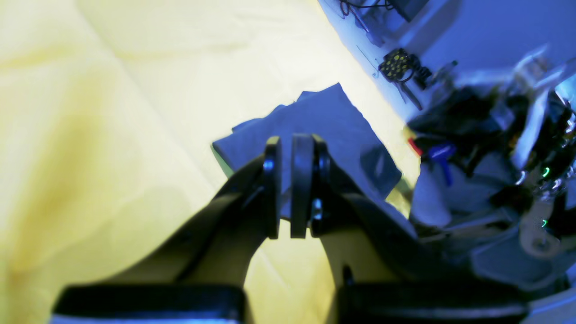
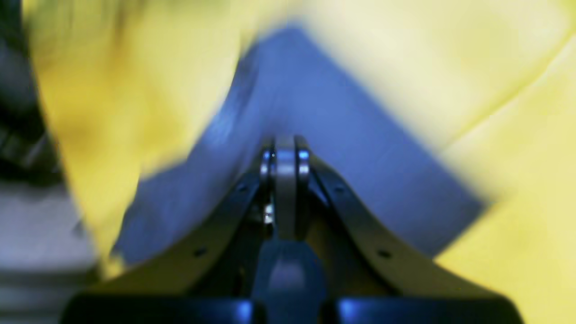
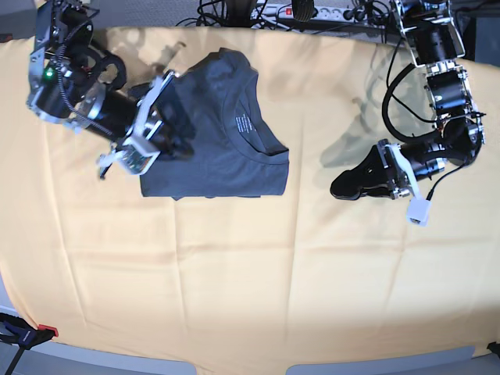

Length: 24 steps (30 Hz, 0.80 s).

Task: Fold the T-shirt properly
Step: 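Open the right gripper and move both grippers to the folded shirt's sides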

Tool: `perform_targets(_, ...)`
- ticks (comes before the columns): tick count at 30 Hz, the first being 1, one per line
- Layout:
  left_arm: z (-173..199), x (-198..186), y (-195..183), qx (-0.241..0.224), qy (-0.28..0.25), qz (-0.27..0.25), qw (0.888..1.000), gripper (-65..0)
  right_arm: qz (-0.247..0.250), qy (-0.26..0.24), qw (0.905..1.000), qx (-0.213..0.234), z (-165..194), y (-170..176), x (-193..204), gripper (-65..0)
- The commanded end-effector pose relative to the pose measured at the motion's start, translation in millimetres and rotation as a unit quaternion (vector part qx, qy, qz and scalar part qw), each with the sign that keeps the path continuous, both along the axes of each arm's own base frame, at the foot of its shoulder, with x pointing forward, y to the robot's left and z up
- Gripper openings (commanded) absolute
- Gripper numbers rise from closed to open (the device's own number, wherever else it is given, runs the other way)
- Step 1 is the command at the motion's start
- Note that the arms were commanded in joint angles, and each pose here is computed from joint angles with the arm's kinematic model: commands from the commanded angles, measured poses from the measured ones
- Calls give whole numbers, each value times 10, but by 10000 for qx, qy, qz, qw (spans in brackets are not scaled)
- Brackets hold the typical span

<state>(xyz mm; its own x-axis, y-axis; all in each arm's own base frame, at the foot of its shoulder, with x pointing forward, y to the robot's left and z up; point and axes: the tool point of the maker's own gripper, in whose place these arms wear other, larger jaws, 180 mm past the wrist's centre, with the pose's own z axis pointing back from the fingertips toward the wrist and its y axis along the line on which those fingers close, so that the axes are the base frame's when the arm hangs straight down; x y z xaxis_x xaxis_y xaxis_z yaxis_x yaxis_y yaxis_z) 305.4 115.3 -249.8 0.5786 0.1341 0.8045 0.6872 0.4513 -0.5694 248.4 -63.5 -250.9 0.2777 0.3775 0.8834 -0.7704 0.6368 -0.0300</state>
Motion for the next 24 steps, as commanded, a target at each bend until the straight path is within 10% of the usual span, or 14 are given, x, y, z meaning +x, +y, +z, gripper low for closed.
perform_targets(1, 184, -1, -53, 6, -346, -133, 9993, -594, -98, -180, 9997, -93, 62, -78, 68, -650)
perform_targets(7, 298, -436, -682, 272, -724, -1297, 9885, -650, -529, -269, 9979, -253, -35, -337, 523, -650)
perform_targets(16, -245, -1424, -1504, 1036, -319, -3235, 9400, -650, -825, 316, 9957, -284, -329, -652, 1258, -650)
perform_targets(24, -764, -1618, -1715, 2126, -573, -3401, 9142, -650, -432, 1075, 9875, -1071, -861, -562, 1456, -650)
